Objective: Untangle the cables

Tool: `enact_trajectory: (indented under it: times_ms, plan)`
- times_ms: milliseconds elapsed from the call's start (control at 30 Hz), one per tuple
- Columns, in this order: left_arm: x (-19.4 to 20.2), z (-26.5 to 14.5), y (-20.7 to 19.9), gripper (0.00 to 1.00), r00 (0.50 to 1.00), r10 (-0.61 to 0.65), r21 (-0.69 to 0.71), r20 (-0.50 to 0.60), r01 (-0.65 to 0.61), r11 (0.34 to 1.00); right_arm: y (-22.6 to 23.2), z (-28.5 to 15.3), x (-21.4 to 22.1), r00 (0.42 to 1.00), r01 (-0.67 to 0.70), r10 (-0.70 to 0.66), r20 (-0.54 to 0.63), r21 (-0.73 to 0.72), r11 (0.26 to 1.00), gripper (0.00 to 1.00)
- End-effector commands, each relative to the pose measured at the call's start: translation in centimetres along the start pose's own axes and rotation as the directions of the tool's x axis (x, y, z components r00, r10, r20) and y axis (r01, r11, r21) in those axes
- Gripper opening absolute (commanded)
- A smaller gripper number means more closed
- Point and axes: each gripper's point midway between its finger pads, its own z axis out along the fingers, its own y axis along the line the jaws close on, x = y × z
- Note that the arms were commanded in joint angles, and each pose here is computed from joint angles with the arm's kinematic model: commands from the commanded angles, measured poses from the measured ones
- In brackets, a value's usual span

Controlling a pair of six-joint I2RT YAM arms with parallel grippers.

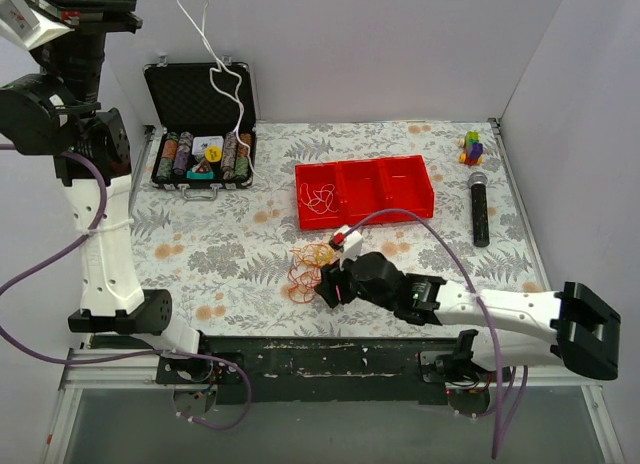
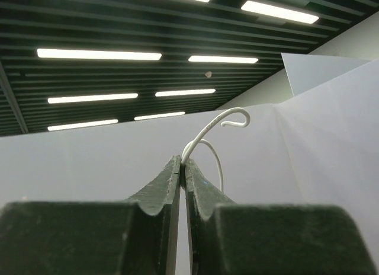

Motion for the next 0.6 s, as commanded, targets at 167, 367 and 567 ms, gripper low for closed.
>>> enact_trajectory:
  times_ms: [167,367,567]
  plan:
    - [0.2,-0.9,-2.8,0.0,0.975,-0.215,0.074,-0.063,0.219,0.973,6.1,-3.3,-19.2,0.899,0.142,-0.109,0.425,-0.046,0.989,0.88]
    - [-0.7,-0.7,-3.5,0.0,0.974,-0.217,0.106,-0.07,0.224,0.969,6.1,-0.4,-23.7,0.866,0.15,-0.152,0.476,0.043,0.988,0.9]
    - [-1.9,-0.9,-4.4,0.0,0.974,-0.214,0.131,-0.069,0.222,0.966,6.0,2.5,-26.0,0.84,0.195,-0.203,0.504,0.069,0.978,0.91]
